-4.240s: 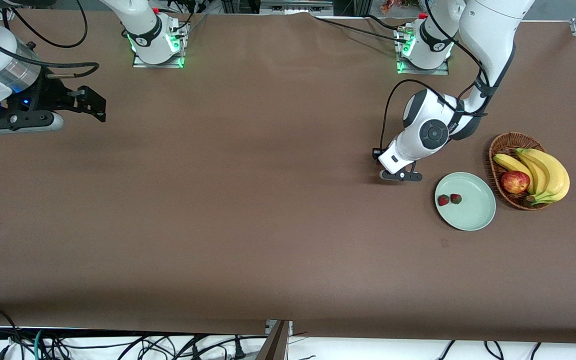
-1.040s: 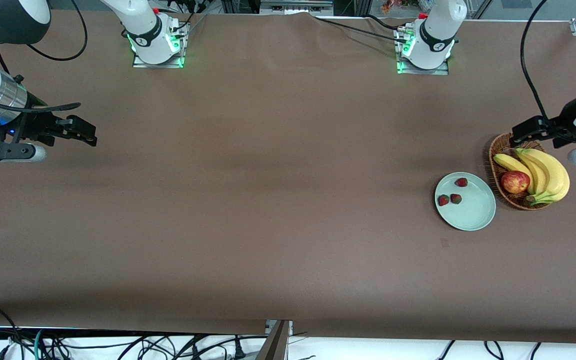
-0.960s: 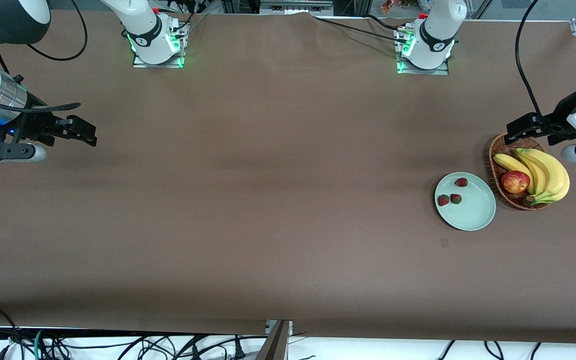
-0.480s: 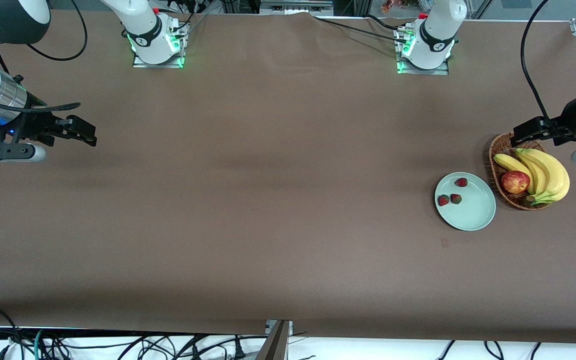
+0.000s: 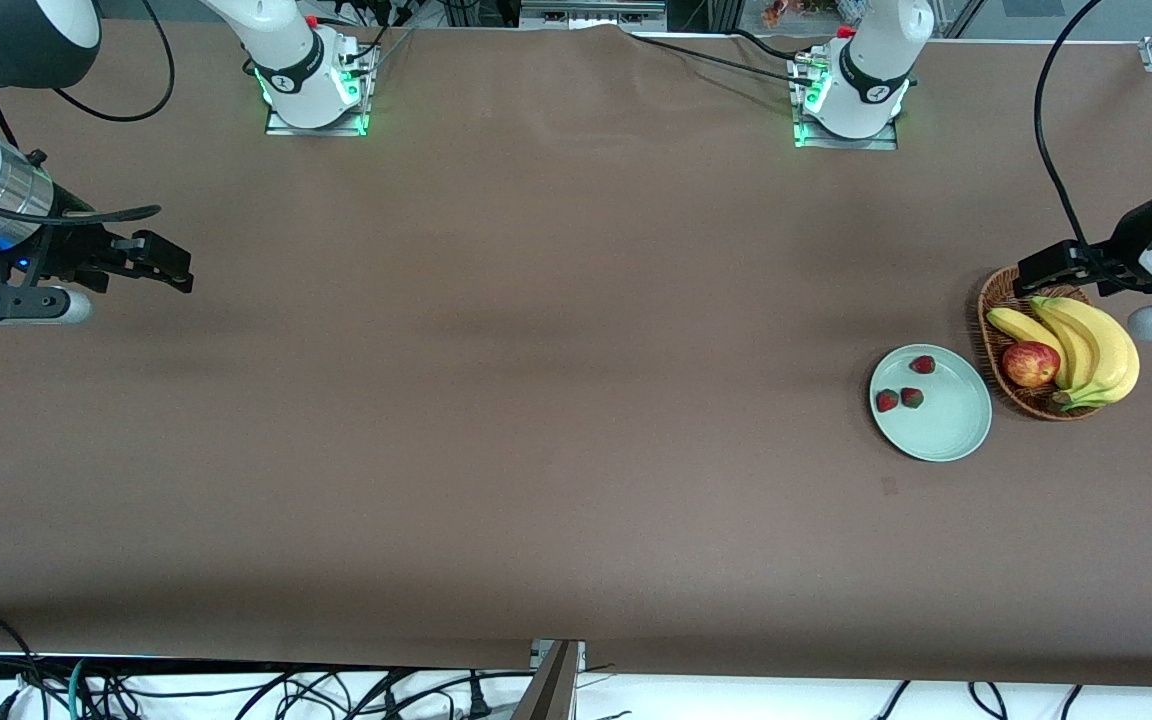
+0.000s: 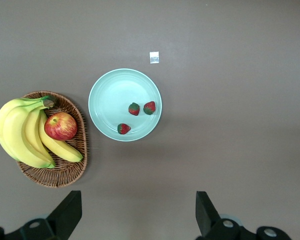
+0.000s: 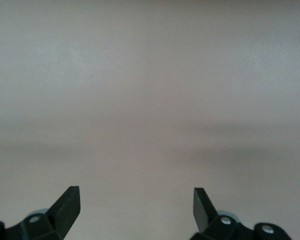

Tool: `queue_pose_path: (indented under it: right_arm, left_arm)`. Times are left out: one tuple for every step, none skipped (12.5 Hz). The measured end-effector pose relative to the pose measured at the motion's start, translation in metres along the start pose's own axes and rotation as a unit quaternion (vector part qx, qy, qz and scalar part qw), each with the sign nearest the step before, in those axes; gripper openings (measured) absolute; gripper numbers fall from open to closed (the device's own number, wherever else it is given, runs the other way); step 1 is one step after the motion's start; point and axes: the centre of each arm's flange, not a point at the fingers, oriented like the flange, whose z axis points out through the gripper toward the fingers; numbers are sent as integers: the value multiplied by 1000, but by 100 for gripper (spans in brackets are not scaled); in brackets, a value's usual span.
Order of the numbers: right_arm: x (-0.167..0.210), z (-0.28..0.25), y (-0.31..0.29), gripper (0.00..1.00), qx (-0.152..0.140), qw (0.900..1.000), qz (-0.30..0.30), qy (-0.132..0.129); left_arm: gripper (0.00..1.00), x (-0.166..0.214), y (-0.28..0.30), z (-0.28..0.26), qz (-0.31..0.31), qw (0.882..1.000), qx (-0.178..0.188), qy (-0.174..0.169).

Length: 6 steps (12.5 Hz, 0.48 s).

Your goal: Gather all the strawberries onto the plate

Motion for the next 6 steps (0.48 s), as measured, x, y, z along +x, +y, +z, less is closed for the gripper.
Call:
queue_pose_path:
  right_arm:
    - [0,0,0,100,0,1000,0,0]
    - [0,0,0,100,0,1000,0,0]
    - [0,0,0,100,0,1000,0,0]
    - [0,0,0,100,0,1000,0,0]
    - [0,0,0,100,0,1000,0,0]
    - [0,0,0,100,0,1000,0,0]
  left_arm:
    - [100,0,0,0,0,1000,0,0]
    - [100,0,-1,0,-1,1000,0,0]
    - [100,0,-2,0,-2,1000,0,0]
    - [100,0,-3,0,-3,1000,0,0]
    - [100,0,-3,0,-3,1000,0,0]
    - [100,0,-3,0,-3,1000,0,0]
